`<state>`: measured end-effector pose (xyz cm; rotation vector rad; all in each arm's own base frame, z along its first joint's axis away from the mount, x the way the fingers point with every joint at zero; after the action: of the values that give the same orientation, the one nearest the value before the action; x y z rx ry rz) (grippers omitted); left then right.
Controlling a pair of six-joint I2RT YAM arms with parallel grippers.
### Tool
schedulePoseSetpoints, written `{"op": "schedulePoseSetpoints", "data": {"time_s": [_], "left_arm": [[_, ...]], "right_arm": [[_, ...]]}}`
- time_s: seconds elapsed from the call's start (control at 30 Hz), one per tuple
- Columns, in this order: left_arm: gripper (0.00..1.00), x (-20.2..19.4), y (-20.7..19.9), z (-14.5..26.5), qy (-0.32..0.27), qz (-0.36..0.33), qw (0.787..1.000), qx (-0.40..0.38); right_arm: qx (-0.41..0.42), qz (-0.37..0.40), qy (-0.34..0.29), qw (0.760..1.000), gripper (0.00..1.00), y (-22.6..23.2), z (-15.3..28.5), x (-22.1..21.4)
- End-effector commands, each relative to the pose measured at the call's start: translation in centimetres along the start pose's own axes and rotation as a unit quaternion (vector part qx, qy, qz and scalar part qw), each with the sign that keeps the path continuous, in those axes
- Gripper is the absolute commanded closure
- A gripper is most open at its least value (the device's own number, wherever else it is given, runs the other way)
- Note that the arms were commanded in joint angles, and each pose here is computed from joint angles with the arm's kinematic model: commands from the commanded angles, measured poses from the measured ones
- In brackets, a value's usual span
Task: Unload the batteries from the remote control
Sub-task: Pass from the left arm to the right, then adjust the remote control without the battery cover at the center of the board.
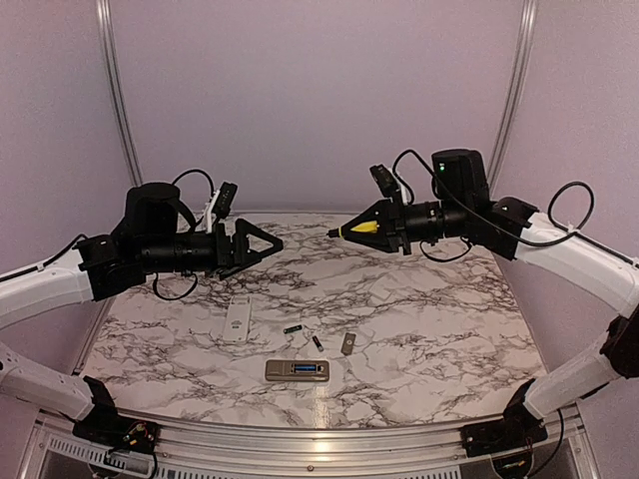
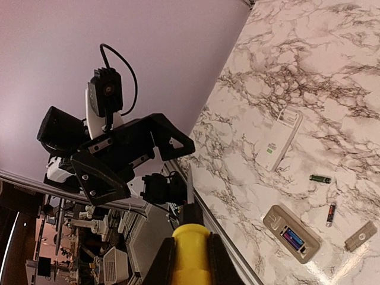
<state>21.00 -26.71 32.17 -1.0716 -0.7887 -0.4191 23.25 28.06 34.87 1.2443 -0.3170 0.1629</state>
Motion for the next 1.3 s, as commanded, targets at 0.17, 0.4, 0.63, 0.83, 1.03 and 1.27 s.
{"op": "schedulePoseSetpoints", "data": {"time_s": [0.17, 0.4, 0.63, 0.83, 1.03, 1.27], "left_arm": [[0.05, -5.7, 3.8, 1.3, 0.067, -0.062, 0.988, 0.127], [0.09, -9.8, 4.4, 0.8, 0.113, -0.115, 0.977, 0.138], [0.11, -12.7, 4.9, -0.6, 0.156, -0.175, 0.965, 0.114], [0.18, -14.2, 4.3, -1.8, 0.197, -0.253, 0.944, 0.072], [0.21, -16.7, 5.3, -2.8, 0.246, -0.301, 0.921, 0.034], [0.23, -19.6, 7.8, -5.1, 0.318, -0.351, 0.879, 0.046]], "right_arm": [[-0.08, 0.029, -0.012, 0.996, 1.0, -0.4, 1.5, -0.4], [-0.117, 0.04, -0.011, 0.992, 1.0, -0.9, 2.5, -1.0], [-0.152, 0.048, -0.009, 0.987, 1.0, -1.6, 3.4, -1.7], [-0.173, 0.053, -0.009, 0.984, 1.0, -1.8, 4.3, -2.3], [-0.194, 0.057, -0.023, 0.979, 1.0, -1.6, 6.0, -3.1], [-0.201, 0.04, -0.051, 0.977, 1.0, -2.0, 7.9, -4.4]]}}
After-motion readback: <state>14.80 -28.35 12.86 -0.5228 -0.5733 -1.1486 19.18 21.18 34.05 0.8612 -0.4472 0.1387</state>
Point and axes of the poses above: each gripper's point midway between its finger pads, its own z axis back along the fingers, its own y axis along the line the jaws close on, x = y × z, the point moved 7 cm from there along z, back along the fingers, and after that the axes turned 10 degrees about -z, right-handed, at the moved point
